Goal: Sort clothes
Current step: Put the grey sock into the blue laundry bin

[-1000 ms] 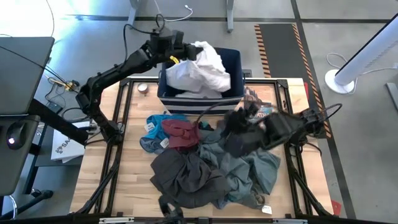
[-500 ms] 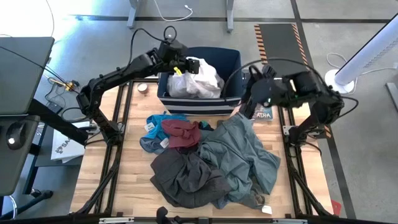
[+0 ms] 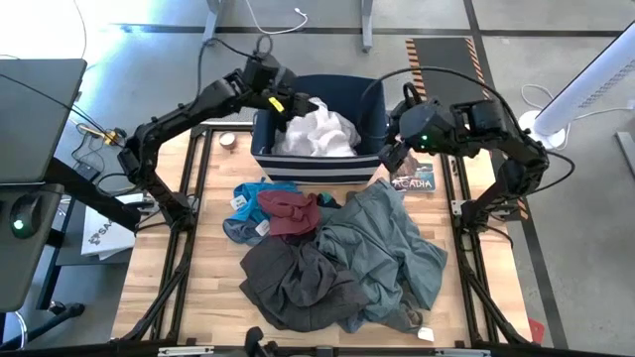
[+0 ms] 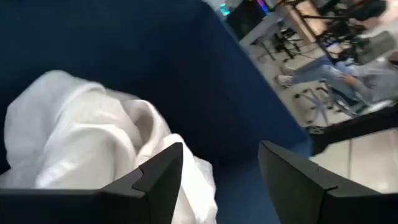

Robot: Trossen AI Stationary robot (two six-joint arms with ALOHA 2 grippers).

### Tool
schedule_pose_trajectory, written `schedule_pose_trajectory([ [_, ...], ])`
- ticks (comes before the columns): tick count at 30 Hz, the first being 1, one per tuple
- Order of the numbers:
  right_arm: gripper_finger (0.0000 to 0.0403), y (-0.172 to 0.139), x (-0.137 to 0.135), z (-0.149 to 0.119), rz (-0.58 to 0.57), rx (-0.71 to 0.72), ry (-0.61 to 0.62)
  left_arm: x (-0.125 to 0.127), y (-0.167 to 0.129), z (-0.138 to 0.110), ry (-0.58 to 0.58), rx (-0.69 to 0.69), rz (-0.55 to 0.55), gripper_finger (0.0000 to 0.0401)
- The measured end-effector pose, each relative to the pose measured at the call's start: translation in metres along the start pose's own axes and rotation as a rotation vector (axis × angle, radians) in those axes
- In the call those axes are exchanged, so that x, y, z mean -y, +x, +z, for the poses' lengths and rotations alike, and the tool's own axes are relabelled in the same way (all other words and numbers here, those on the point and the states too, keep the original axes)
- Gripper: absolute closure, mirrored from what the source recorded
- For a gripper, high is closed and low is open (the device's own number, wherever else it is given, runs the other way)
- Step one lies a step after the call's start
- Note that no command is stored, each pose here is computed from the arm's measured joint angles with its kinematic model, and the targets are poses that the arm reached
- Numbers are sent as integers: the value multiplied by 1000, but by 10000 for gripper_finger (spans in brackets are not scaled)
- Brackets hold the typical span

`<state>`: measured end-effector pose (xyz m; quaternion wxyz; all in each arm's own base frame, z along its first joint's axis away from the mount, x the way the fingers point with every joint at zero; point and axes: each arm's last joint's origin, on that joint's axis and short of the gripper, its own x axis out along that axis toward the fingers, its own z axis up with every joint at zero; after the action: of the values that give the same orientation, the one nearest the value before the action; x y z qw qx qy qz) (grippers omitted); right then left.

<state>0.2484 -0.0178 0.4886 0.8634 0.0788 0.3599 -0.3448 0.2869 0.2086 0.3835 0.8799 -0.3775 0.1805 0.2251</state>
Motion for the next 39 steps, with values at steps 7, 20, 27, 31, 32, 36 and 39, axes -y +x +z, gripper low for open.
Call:
schedule_pose_trajectory([
  [7,165,23,-25,-21,-11,-118,81,8,-61,13,94,110,-79,196],
  [20,165,72,-91,-73,29,-161,118,57,-156,-31,242,122,-147,196],
  [27,165,84,-97,-83,37,-183,93,65,-161,-80,226,47,-74,196],
  [31,165,89,-102,-82,114,-183,75,63,-162,-105,186,44,-43,196],
  [32,165,91,-105,-82,147,-179,67,62,-160,-111,175,37,-32,196],
  [36,165,100,-115,-88,257,-202,37,57,-152,-135,133,10,11,196],
  [39,165,107,-119,-96,314,-249,31,55,-148,-149,120,-4,23,197],
])
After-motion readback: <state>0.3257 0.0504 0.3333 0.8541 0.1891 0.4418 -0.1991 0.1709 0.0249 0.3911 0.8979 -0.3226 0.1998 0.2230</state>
